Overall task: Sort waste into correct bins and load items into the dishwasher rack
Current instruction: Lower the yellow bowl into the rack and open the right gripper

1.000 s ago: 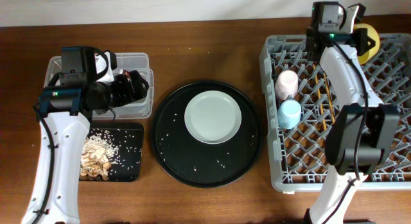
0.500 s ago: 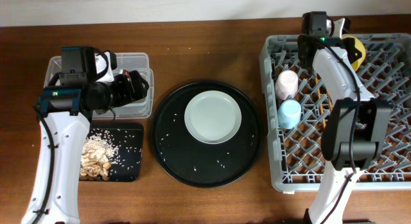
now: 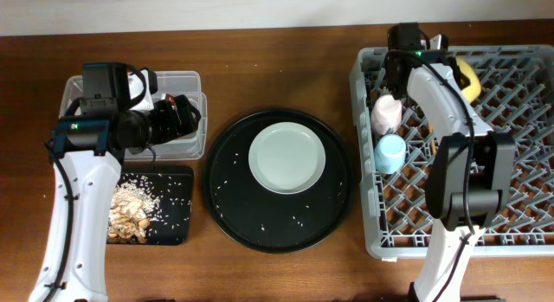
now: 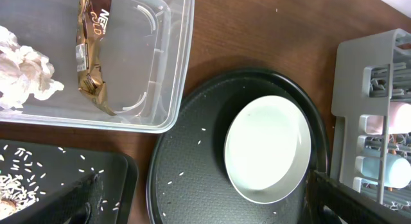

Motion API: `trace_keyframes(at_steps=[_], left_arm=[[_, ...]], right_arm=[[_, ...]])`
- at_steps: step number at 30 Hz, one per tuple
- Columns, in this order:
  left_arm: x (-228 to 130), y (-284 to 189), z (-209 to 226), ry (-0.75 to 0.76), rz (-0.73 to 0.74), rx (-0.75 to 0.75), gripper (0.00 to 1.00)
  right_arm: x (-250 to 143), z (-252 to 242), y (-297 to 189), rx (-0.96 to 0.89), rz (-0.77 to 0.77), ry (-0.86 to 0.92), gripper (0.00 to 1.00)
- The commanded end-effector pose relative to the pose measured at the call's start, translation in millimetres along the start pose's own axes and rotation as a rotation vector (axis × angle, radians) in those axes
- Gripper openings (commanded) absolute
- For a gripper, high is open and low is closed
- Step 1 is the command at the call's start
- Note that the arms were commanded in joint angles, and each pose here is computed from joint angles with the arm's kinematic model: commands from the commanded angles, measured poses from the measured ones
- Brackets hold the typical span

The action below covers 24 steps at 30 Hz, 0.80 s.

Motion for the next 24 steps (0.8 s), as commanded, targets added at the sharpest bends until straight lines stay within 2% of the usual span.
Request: trace_keyframes(at_steps=[1, 9, 15, 20, 24], left_arm=[[-1, 2, 2, 0.002, 0.009, 0.006, 1.0], [-1, 2, 2, 0.002, 0.009, 0.006, 0.99], [-1, 2, 2, 0.002, 0.009, 0.006, 0.99], [-1, 2, 2, 0.002, 0.009, 0.006, 0.99], [-1, 2, 2, 0.002, 0.009, 0.006, 0.99]], right_arm=[[-4, 26, -5, 0.173, -0.001, -0.04, 0.25], [-2, 38, -28, 0.224, -0.041, -0.072, 0.26], [2, 22, -50, 0.295, -0.099, -0.027, 0.27], [4, -26, -67, 0.452, -0.18, 0.108, 0.27], [-4, -72, -60, 0.671, -0.224, 0.239, 0.41]])
Point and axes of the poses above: each gripper's point midway between its finger pads, its own y axis out along the fingers, its own z axis along the line the jaws close on, x = y × z, the point moved 8 cm from there along -y, back along the fingers, and after that the axes turned 3 degrees about y, right-handed, at the moved point
